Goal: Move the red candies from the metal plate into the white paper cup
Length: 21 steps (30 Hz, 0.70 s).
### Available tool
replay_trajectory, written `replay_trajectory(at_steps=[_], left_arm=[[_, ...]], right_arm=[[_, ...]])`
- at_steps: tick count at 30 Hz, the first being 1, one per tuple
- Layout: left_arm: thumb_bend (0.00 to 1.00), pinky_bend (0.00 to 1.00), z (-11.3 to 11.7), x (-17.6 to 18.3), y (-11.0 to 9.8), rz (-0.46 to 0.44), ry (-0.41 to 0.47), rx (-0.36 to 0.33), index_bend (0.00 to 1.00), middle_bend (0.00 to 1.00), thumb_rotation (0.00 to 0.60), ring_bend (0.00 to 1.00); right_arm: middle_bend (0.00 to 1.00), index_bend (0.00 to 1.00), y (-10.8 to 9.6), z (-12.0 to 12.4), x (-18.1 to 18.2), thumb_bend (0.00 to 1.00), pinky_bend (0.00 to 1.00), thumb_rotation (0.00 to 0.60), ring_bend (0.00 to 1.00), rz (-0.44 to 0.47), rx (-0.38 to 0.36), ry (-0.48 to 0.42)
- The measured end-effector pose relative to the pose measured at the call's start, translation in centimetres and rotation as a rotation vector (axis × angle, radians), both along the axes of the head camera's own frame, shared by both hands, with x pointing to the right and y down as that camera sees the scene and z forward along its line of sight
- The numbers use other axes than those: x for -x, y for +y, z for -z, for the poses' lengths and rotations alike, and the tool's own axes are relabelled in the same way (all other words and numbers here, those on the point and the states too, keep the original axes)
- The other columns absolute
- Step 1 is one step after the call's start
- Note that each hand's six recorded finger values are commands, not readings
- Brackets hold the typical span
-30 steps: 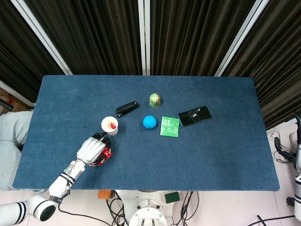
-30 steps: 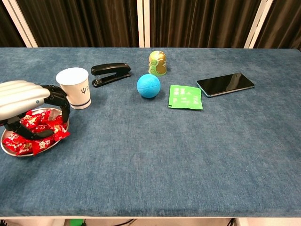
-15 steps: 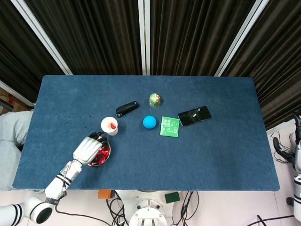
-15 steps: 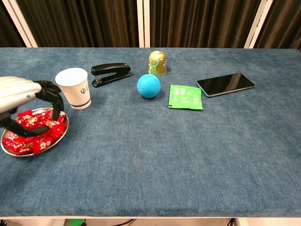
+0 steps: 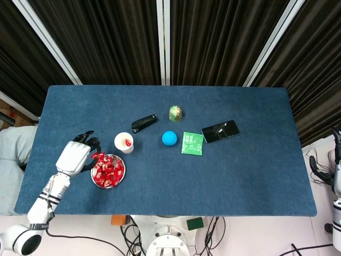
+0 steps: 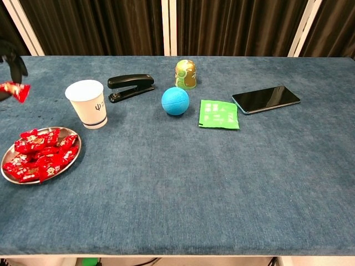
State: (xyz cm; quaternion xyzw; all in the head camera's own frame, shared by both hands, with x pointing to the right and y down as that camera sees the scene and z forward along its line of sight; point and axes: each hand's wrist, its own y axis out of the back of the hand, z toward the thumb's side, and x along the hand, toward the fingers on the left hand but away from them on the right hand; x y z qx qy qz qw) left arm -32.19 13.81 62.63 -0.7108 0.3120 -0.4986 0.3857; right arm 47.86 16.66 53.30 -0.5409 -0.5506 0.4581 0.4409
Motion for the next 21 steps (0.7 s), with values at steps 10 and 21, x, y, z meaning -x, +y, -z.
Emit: replay_trajectory(at_steps=[10, 21], left_arm=[[0.33, 0.25, -1.7, -4.4, -4.2, -0.032, 0.116, 0.012, 0.55, 0.36, 0.600, 0.11], [0.32, 0.25, -5.7, -5.2, -5.5, -0.026, 0.050, 0.082, 0.52, 0.34, 0.600, 0.11]], right_arm=[[0.00, 0.00, 0.1, 0.2, -0.2, 0.34, 0.00, 0.600, 0.00, -0.007, -0.004, 0.002], [0.00, 0.00, -0.3, -0.1, -1.0, 0.34, 0.00, 0.600, 0.00, -0.023, 0.007, 0.004]])
